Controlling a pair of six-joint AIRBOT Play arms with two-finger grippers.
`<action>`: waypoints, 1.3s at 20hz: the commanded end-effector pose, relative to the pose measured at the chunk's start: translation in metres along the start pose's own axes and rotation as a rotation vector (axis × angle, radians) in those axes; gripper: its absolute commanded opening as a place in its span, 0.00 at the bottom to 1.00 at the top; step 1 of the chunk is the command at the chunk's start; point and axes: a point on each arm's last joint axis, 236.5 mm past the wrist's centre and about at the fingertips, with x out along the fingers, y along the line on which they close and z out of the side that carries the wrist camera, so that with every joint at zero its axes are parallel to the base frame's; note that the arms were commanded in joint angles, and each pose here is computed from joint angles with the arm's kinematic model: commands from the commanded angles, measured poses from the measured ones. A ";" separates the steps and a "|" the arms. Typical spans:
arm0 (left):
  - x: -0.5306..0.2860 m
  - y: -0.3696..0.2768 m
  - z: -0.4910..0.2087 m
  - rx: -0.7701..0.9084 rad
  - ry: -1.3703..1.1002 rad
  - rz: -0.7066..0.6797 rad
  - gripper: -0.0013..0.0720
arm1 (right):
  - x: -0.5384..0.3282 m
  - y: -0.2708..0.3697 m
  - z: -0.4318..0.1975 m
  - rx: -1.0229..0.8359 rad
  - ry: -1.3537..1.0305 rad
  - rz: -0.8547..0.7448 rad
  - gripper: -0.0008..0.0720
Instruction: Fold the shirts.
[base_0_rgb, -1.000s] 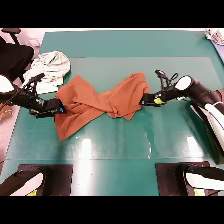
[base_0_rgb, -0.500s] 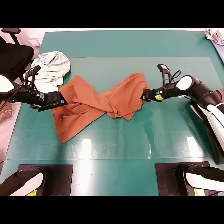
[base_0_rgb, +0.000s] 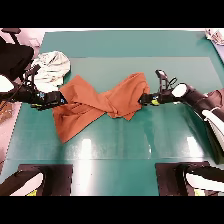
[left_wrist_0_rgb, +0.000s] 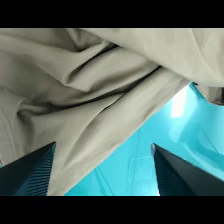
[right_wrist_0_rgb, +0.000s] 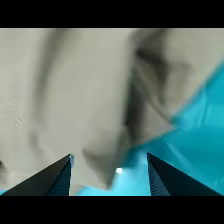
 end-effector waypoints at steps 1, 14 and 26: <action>0.000 0.000 0.000 -0.003 0.000 0.000 0.98 | 0.022 0.022 -0.006 -0.023 -0.028 0.024 0.63; 0.000 0.001 -0.012 -0.001 0.053 0.002 0.95 | -0.126 0.192 0.200 -0.153 -0.495 0.316 0.04; -0.003 0.022 -0.031 0.026 0.135 0.091 0.96 | 0.017 0.051 0.258 0.082 -0.289 0.172 0.65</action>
